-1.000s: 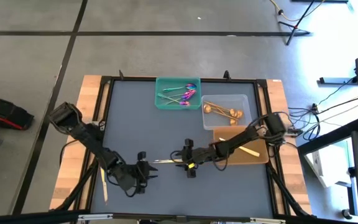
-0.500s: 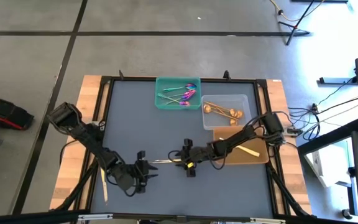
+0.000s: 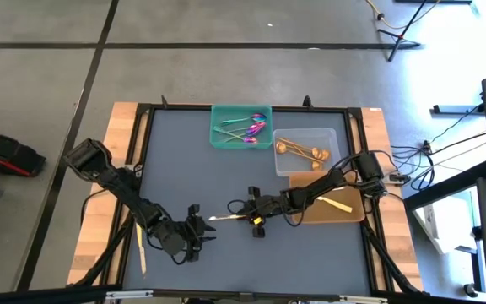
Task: Sort silverware by color (type)
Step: Put the table knife into the orange bin
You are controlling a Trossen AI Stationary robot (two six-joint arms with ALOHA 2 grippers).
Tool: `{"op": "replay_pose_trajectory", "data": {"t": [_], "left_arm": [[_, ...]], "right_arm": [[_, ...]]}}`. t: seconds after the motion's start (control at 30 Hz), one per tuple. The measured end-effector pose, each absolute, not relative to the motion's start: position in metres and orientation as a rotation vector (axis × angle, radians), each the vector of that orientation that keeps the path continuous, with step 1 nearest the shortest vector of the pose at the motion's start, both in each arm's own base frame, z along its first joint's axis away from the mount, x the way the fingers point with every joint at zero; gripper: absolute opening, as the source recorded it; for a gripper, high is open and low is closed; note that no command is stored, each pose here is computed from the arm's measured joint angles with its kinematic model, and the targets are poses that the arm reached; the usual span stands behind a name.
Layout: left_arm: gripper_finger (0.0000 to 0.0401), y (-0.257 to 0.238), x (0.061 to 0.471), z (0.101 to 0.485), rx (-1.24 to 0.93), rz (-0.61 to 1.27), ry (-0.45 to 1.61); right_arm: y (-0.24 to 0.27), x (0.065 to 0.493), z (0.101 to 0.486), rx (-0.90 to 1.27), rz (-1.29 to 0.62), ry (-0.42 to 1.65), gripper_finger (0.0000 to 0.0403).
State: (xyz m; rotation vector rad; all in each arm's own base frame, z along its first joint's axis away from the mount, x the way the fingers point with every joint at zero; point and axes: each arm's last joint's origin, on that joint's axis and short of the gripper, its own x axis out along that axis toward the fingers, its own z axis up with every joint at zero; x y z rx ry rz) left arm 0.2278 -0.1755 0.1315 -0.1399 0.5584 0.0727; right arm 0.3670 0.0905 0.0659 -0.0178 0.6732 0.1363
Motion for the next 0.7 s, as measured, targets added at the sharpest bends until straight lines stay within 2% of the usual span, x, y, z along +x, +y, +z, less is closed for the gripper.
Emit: {"op": "replay_pose_trajectory", "data": {"t": [0.07, 0.23, 0.33, 0.43, 0.7], "left_arm": [[0.0116, -0.174, 0.230, 0.131, -0.151, 0.052, 0.576], [0.0116, -0.168, 0.234, 0.131, -0.155, 0.081, 0.571], [0.0116, -0.166, 0.235, 0.131, -0.159, 0.084, 0.573], [0.0116, -0.167, 0.235, 0.131, -0.163, 0.072, 0.578], [0.0116, -0.171, 0.237, 0.135, -0.146, 0.025, 0.582]], "right_arm": [[0.091, 0.367, 0.067, -0.022, 0.141, 0.668, 0.0038], [0.091, 0.367, 0.076, -0.034, 0.155, 0.659, 0.0038], [0.090, 0.362, 0.089, -0.037, 0.156, 0.689, 0.0057], [0.088, 0.353, 0.108, -0.045, 0.155, 0.736, 0.0062], [0.079, 0.320, 0.183, -0.050, 0.151, 0.774, 0.0039]]}}
